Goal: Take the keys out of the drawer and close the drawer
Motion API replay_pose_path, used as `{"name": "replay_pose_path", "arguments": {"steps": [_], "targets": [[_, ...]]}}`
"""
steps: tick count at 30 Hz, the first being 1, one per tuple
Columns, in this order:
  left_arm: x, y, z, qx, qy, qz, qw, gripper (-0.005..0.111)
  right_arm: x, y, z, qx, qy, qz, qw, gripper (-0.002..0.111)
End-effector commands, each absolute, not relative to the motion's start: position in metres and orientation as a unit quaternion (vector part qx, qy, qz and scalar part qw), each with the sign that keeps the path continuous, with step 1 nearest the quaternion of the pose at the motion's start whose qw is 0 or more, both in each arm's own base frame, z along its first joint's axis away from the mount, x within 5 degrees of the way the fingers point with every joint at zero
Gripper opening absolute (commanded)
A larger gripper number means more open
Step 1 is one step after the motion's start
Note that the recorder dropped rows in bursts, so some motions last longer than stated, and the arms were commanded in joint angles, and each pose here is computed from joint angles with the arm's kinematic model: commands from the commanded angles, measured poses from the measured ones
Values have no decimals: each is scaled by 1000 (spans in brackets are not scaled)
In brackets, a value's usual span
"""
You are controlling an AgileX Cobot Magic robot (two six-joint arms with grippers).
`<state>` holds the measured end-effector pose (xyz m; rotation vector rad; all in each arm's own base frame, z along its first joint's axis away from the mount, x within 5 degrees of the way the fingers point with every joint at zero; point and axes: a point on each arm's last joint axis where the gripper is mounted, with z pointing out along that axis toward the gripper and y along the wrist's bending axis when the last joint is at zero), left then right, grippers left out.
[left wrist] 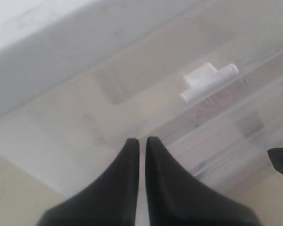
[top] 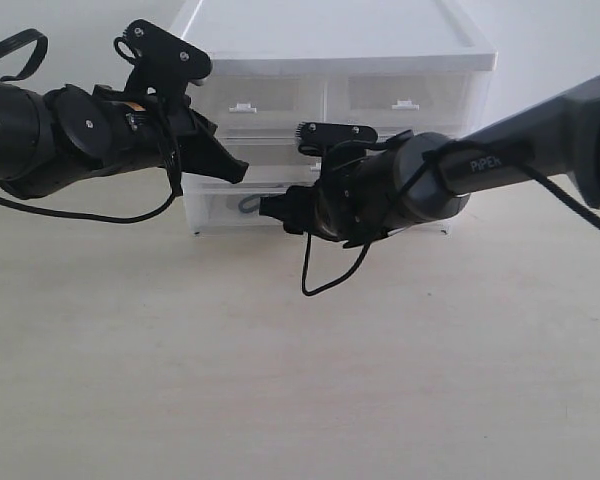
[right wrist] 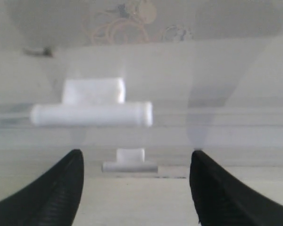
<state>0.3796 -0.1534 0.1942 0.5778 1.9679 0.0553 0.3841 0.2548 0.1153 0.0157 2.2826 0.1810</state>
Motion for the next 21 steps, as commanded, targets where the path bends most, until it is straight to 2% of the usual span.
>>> {"name": "replay_pose_path", "arguments": {"steps": [1, 8, 13, 18, 21], "targets": [[403, -110, 231, 78, 706, 170, 683, 4, 392, 248, 114, -8, 903, 51, 426, 59], [403, -110, 231, 78, 706, 170, 683, 4, 392, 248, 112, -31, 903, 39, 427, 38], [403, -110, 231, 78, 706, 170, 683, 4, 392, 248, 113, -41, 901, 37, 430, 42], [403, -110, 231, 78, 706, 170, 683, 4, 392, 248, 113, -41, 901, 36, 431, 52], [403, -110, 231, 78, 706, 170, 683, 4, 393, 248, 116, -41, 899, 36, 434, 51]]}}
